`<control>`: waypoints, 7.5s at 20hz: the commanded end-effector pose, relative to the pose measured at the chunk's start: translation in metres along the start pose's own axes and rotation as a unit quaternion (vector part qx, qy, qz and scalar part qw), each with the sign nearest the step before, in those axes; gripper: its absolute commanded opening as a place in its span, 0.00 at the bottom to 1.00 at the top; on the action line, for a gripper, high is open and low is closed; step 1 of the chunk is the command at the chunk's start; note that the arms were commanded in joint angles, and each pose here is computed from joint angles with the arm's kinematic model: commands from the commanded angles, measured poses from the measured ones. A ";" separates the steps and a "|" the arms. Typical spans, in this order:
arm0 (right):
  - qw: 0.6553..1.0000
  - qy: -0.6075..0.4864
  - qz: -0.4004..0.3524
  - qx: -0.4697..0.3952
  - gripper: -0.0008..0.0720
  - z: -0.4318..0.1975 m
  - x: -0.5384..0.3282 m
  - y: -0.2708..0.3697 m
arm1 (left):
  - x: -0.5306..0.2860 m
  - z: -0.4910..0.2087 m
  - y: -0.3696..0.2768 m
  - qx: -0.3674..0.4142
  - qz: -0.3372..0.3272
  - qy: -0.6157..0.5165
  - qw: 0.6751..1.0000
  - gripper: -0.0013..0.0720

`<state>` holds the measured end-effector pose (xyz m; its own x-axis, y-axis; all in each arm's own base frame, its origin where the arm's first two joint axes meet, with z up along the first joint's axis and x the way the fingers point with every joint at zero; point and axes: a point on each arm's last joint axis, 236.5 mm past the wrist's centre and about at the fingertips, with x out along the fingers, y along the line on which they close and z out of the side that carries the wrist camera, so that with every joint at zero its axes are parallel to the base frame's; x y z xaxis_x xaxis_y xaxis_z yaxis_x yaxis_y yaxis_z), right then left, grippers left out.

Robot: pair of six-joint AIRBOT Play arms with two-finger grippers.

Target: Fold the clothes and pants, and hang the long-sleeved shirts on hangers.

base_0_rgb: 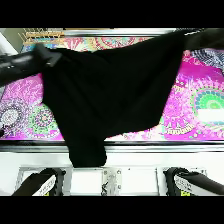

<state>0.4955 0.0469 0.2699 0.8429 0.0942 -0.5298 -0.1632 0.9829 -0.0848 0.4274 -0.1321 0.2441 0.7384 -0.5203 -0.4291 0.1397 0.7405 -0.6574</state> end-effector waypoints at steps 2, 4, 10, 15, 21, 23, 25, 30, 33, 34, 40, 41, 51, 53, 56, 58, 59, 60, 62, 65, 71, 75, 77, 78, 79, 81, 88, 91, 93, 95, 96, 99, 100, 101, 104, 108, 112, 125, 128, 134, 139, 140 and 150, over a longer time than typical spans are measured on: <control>1.000 0.019 -0.001 0.002 0.87 -0.036 0.125 0.000 | 0.127 -0.006 0.113 -0.049 0.069 0.068 0.994 0.88; 1.000 0.006 -0.007 0.000 0.85 -0.032 0.129 -0.005 | 0.144 0.004 0.135 -0.066 0.072 0.088 0.991 0.88; 0.997 0.072 -0.023 0.023 0.66 -0.055 0.060 -0.035 | 0.080 -0.037 0.218 -0.024 0.194 0.183 0.963 0.87; 0.988 0.147 0.011 0.050 0.66 -0.146 0.011 -0.006 | 0.013 -0.171 0.275 -0.082 0.260 0.293 0.917 0.87; 0.978 0.174 0.064 0.097 0.66 -0.208 -0.023 0.035 | -0.012 -0.256 0.293 -0.134 0.252 0.338 0.897 0.87; 0.976 0.171 0.077 0.109 0.66 -0.206 -0.025 0.042 | 0.001 -0.259 0.284 -0.150 0.221 0.319 0.909 0.87; 0.975 0.167 0.088 0.118 0.66 -0.204 -0.026 0.047 | 0.013 -0.257 0.283 -0.168 0.209 0.290 0.919 0.87; 0.974 0.166 0.091 0.122 0.66 -0.203 -0.026 0.049 | 0.022 -0.263 0.280 -0.170 0.202 0.296 0.918 0.87; 0.974 0.166 0.091 0.122 0.66 -0.203 -0.026 0.049 | 0.038 -0.280 0.269 -0.151 0.192 0.333 0.911 0.87; 0.974 0.166 0.091 0.121 0.66 -0.203 -0.026 0.049 | 0.043 -0.284 0.264 -0.143 0.188 0.342 0.909 0.87; 0.971 0.203 0.050 0.115 0.66 -0.229 -0.025 0.027 | 0.046 -0.287 0.245 -0.113 0.173 0.360 0.910 0.03; 0.963 0.223 0.035 0.149 0.66 -0.247 -0.023 0.018 | 0.042 -0.279 0.242 -0.108 0.168 0.352 0.914 0.03; 0.792 0.291 0.020 0.536 0.66 -0.399 0.049 0.034 | 0.027 -0.239 0.228 -0.079 0.157 0.296 0.939 0.03; 0.797 0.280 0.040 0.533 0.66 -0.395 0.065 0.049 | 0.028 -0.245 0.230 -0.085 0.158 0.306 0.935 0.03; 0.809 0.266 0.052 0.521 0.66 -0.392 0.082 0.066 | 0.029 -0.256 0.234 -0.096 0.158 0.326 0.927 0.03; 0.815 0.267 0.051 0.512 0.66 -0.394 0.086 0.071 | 0.029 -0.260 0.236 -0.100 0.158 0.333 0.924 0.03; 0.815 0.268 0.051 0.511 0.66 -0.395 0.086 0.073 | 0.029 -0.261 0.236 -0.102 0.159 0.334 0.923 0.03; 0.820 0.268 0.054 0.503 0.56 -0.395 0.086 0.073 | 0.029 -0.261 0.237 -0.101 0.159 0.334 0.923 0.03; 0.840 0.263 0.072 0.468 0.09 -0.388 0.085 0.074 | 0.028 -0.256 0.235 -0.096 0.159 0.326 0.927 0.03; 0.896 0.224 0.096 0.371 0.04 -0.335 0.078 0.059 | 0.019 -0.207 0.217 -0.068 0.150 0.263 0.951 0.03; 0.991 -0.033 0.025 0.128 0.04 -0.070 -0.052 -0.026 | -0.101 0.004 0.054 0.108 0.094 -0.026 0.989 0.03; 0.971 -0.227 -0.008 0.069 0.04 0.044 -0.207 -0.025 | -0.230 0.043 -0.089 0.245 0.047 -0.206 0.946 0.03; 0.958 -0.280 -0.016 0.054 0.04 0.057 -0.263 -0.017 | -0.283 0.034 -0.137 0.288 0.030 -0.272 0.918 0.03; 0.954 -0.296 -0.026 0.046 0.04 0.056 -0.284 -0.015 | -0.306 0.027 -0.156 0.304 0.022 -0.299 0.904 0.03; 0.949 -0.310 -0.033 0.039 0.04 0.056 -0.302 -0.013 | -0.324 0.018 -0.171 0.313 0.015 -0.318 0.895 0.03; 0.941 -0.333 -0.042 0.030 0.04 0.054 -0.330 -0.009 | -0.351 0.004 -0.193 0.318 -0.001 -0.346 0.883 0.03; 0.939 -0.339 -0.059 0.025 0.04 0.039 -0.361 -0.005 | -0.368 0.000 -0.215 0.304 -0.021 -0.348 0.887 0.03; 0.955 -0.291 -0.049 0.042 0.04 0.028 -0.333 -0.007 | -0.325 0.019 -0.184 0.251 -0.009 -0.282 0.926 0.03; 0.969 -0.235 -0.036 0.066 0.04 0.019 -0.292 -0.013 | -0.271 0.031 -0.140 0.211 0.019 -0.191 0.958 0.03; 0.983 -0.160 -0.012 0.091 0.04 0.006 -0.234 -0.015 | -0.214 0.043 -0.093 0.167 0.038 -0.108 0.979 0.03; 0.988 -0.115 -0.001 0.100 0.04 -0.005 -0.199 -0.018 | -0.183 0.048 -0.071 0.145 0.041 -0.073 0.986 0.03; 0.990 0.045 0.022 0.133 0.04 -0.059 -0.083 -0.025 | -0.070 0.043 0.021 0.073 0.082 0.030 0.993 0.03; 0.986 0.089 0.028 0.142 0.04 -0.079 -0.048 -0.027 | -0.033 0.033 0.050 0.053 0.095 0.062 0.992 0.03; 0.980 0.131 0.034 0.148 0.04 -0.101 -0.012 -0.027 | 0.005 0.019 0.078 0.034 0.100 0.093 0.990 0.03; 0.962 0.216 0.047 0.160 0.04 -0.156 0.079 -0.023 | 0.092 -0.014 0.140 0.011 0.116 0.138 0.984 0.03; 0.968 0.186 0.041 0.165 0.04 -0.173 0.172 -0.018 | 0.161 -0.022 0.189 -0.009 0.131 0.129 0.983 0.03; 0.973 0.150 0.036 0.174 0.04 -0.168 0.200 -0.012 | 0.189 -0.017 0.201 -0.005 0.128 0.140 0.982 0.03; 0.928 0.330 0.048 0.164 0.04 -0.321 0.140 0.030 | 0.116 -0.157 0.276 -0.022 0.200 0.253 0.946 0.03; 0.922 0.344 0.056 0.170 0.05 -0.335 0.137 0.041 | 0.116 -0.177 0.282 -0.033 0.205 0.264 0.942 0.03; 0.936 0.284 0.063 0.197 0.80 -0.279 0.109 0.030 | 0.093 -0.120 0.253 -0.033 0.200 0.211 0.956 0.80; 0.916 0.333 0.023 0.224 0.80 -0.302 0.008 -0.014 | 0.035 -0.142 0.226 -0.039 0.196 0.201 0.959 0.80; 0.905 0.346 0.014 0.246 0.80 -0.318 -0.009 -0.015 | 0.028 -0.160 0.223 -0.042 0.195 0.214 0.956 0.80; 0.791 0.357 0.041 0.495 0.80 -0.427 -0.042 0.067 | 0.008 -0.259 0.187 -0.014 0.170 0.273 0.947 0.80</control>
<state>0.2361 0.0171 -0.0556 0.2352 0.3128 -0.9202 0.5104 0.7660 0.3908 0.3022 -0.0980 -0.0391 0.2954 -0.3934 -0.8706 -0.0890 0.8960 -0.4350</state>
